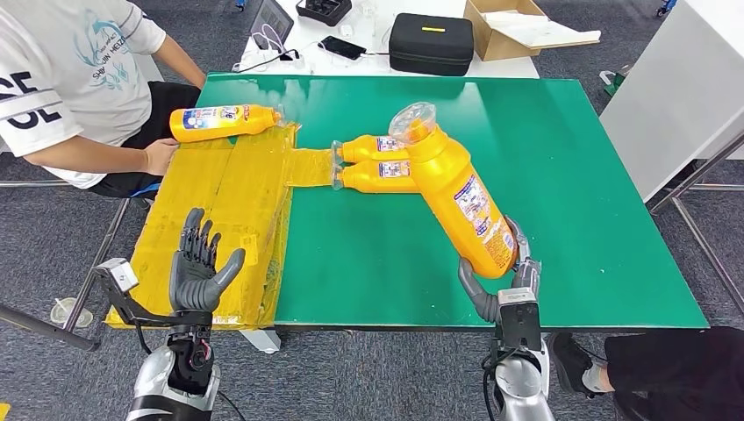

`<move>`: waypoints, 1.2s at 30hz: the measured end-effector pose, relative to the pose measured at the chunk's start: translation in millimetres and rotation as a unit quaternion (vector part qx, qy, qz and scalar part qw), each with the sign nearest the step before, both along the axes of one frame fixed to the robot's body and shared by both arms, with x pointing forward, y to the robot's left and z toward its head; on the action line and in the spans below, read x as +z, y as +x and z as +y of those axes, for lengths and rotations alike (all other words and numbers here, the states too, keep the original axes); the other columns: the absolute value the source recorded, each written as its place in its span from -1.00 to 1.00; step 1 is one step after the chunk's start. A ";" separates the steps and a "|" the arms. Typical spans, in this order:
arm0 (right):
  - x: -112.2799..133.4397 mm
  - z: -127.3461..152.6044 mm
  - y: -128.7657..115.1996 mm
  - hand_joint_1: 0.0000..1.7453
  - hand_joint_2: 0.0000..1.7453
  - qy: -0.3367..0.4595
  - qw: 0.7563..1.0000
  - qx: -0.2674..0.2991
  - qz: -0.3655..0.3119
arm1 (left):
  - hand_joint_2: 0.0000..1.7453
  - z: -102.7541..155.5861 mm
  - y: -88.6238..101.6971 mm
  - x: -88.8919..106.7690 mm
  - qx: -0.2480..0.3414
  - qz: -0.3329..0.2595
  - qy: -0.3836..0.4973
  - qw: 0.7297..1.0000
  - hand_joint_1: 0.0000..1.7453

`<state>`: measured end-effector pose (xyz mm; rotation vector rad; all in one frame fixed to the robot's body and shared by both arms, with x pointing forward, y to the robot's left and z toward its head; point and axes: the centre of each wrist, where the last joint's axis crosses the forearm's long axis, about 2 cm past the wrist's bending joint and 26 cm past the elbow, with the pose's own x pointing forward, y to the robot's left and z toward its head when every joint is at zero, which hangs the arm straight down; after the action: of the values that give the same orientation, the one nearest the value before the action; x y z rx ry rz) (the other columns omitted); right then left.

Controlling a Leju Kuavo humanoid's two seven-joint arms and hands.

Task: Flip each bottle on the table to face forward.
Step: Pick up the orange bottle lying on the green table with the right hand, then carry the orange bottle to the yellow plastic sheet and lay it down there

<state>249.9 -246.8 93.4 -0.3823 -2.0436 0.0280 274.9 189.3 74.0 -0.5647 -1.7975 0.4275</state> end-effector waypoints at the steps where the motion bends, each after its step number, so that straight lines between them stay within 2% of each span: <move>1: 0.0 0.0 0.0 1.00 1.00 0.000 1.000 0.000 0.000 | 1.00 -0.2 -0.1 0.1 -0.003 0.000 -0.004 1.000 -1.00; 3: -0.8 0.7 -0.1 1.00 1.00 -0.004 1.000 0.005 -0.001 | 1.00 -1.6 -0.3 1.0 -0.026 0.000 -0.028 0.999 -1.00; 7: -9.4 12.2 -1.1 1.00 1.00 -0.026 0.999 0.036 -0.004 | 1.00 -13.0 -1.8 6.5 -0.126 -0.022 -0.102 0.987 -1.00; 10: -21.2 33.1 -1.8 1.00 1.00 -0.041 0.997 0.063 0.001 | 1.00 -24.6 -0.8 12.0 -0.181 -0.038 -0.121 0.975 -1.00; 15: -33.7 78.0 -1.5 1.00 1.00 -0.046 0.993 0.106 0.021 | 1.00 -43.7 4.6 20.8 -0.233 -0.048 -0.114 0.965 -1.00; 19: -40.6 113.0 -4.2 1.00 1.00 -0.040 0.987 0.153 0.043 | 1.00 -55.6 6.8 24.3 -0.262 -0.051 -0.106 0.958 -1.00; 23: -46.0 133.5 -7.7 1.00 1.00 -0.040 0.980 0.185 0.059 | 1.00 -60.9 6.3 23.3 -0.279 -0.048 -0.101 0.954 -1.00; 36: -56.2 145.7 -13.3 1.00 1.00 -0.051 0.972 0.212 0.083 | 1.00 -62.5 4.7 18.3 -0.292 -0.039 -0.096 0.951 -1.00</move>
<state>236.7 -101.1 37.2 0.0014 -1.9264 0.4135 279.6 126.8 92.3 -1.2206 -1.5741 0.1692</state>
